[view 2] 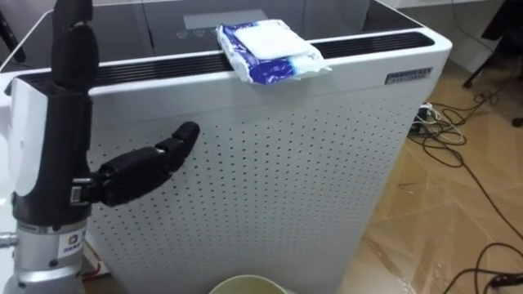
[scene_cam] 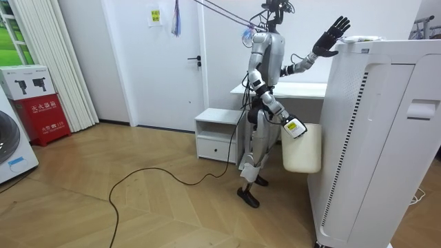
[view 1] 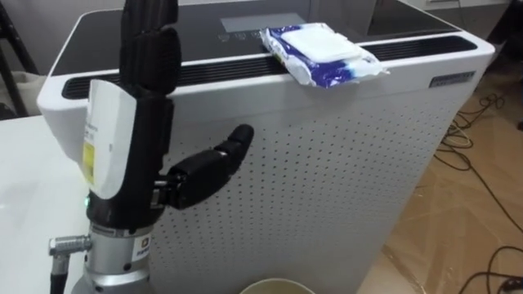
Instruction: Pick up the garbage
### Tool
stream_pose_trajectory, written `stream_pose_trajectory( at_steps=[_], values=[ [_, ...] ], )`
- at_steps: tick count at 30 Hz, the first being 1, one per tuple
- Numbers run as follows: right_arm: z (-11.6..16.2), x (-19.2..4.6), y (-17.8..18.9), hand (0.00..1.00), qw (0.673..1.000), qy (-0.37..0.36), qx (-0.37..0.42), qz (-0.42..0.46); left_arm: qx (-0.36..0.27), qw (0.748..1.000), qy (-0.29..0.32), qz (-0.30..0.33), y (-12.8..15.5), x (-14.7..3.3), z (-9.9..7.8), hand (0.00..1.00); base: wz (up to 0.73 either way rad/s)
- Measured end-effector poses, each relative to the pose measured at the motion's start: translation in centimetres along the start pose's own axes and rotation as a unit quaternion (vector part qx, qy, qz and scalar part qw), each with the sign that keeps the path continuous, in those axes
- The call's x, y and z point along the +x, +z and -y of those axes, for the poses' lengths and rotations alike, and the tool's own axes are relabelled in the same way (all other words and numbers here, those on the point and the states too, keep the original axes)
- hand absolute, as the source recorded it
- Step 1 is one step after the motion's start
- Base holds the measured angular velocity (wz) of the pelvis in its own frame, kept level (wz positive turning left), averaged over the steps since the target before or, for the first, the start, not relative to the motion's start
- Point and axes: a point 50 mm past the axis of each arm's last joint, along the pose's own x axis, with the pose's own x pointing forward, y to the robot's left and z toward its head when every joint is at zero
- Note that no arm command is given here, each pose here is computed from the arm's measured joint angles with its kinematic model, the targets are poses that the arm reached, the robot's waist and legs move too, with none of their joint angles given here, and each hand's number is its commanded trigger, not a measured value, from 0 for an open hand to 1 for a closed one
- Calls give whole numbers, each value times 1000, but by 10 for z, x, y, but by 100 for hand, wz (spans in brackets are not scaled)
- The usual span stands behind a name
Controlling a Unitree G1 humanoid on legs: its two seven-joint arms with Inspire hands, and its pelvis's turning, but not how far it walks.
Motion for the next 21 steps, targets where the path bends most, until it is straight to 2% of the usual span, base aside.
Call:
stream_pose_trajectory(
  at_steps=[9,21],
  values=[
    [1,-1,-1,100,1000,7,-9,-4,9,1000,-8,21,5,3,-3,0,1],
    [2,-2,-1,100,999,20,-44,-10,60,996,-46,55,4,2,-5,0,0]
  ],
)
